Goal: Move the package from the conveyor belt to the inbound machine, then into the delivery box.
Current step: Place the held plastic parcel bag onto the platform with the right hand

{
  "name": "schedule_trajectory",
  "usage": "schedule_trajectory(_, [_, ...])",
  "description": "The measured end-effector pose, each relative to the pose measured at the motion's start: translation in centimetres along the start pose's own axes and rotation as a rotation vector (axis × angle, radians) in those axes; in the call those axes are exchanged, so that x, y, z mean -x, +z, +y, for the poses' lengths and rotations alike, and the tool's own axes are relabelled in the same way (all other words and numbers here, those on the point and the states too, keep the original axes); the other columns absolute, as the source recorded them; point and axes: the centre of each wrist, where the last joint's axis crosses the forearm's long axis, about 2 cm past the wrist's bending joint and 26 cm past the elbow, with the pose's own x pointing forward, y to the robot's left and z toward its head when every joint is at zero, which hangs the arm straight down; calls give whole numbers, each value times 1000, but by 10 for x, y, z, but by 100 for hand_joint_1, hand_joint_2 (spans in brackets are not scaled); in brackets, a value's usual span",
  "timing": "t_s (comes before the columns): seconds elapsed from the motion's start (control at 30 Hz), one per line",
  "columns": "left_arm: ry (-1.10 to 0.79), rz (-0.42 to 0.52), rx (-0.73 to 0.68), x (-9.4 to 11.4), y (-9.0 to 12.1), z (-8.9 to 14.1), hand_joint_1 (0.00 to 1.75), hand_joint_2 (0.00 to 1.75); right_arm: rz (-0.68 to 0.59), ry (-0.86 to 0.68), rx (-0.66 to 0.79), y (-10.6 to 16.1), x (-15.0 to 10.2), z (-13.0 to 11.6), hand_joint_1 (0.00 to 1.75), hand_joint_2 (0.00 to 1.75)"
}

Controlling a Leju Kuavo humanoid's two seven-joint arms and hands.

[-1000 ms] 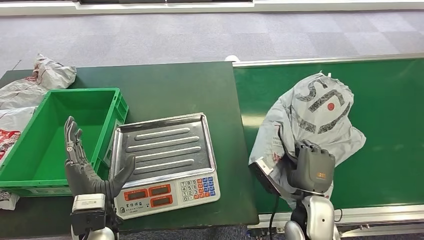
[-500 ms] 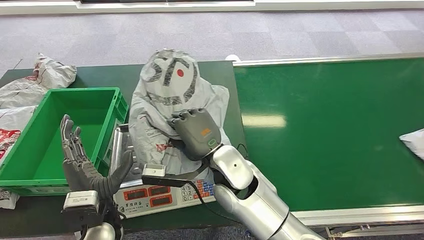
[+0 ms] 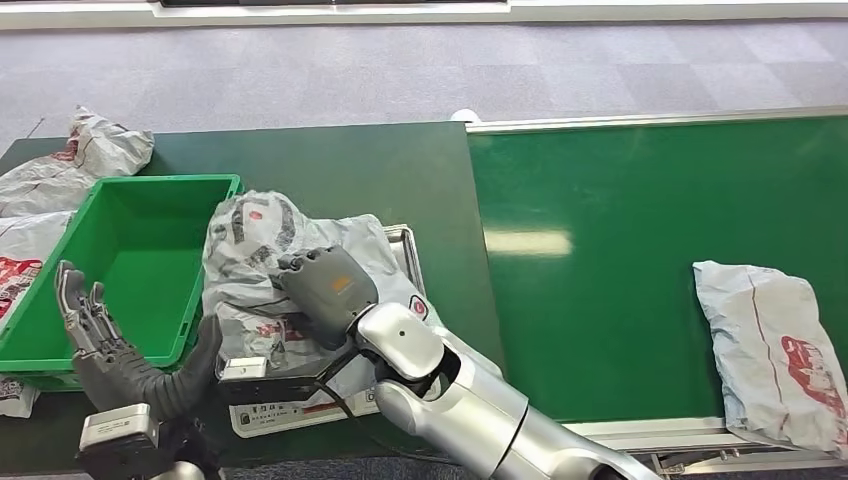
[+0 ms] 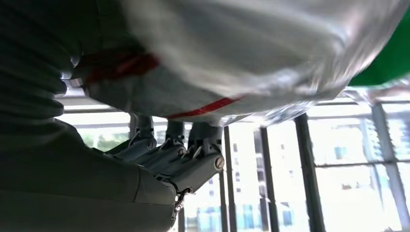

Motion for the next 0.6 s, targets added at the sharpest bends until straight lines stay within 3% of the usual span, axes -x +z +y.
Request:
schedule_trajectory(0.37, [-69,-32,-52,-4,-2,8,0,0,75,42,-92,-6,19,1,0,175])
schedule_trajectory(0.47, [-101,-45,-90,-7,-2,13,0,0,86,34,-6,-4,23,-6,0,175])
schedule_trajectory(0.6, [-126,-65,-124,-13,-4,22,0,0,100,29,162,7,33,-37,0,175])
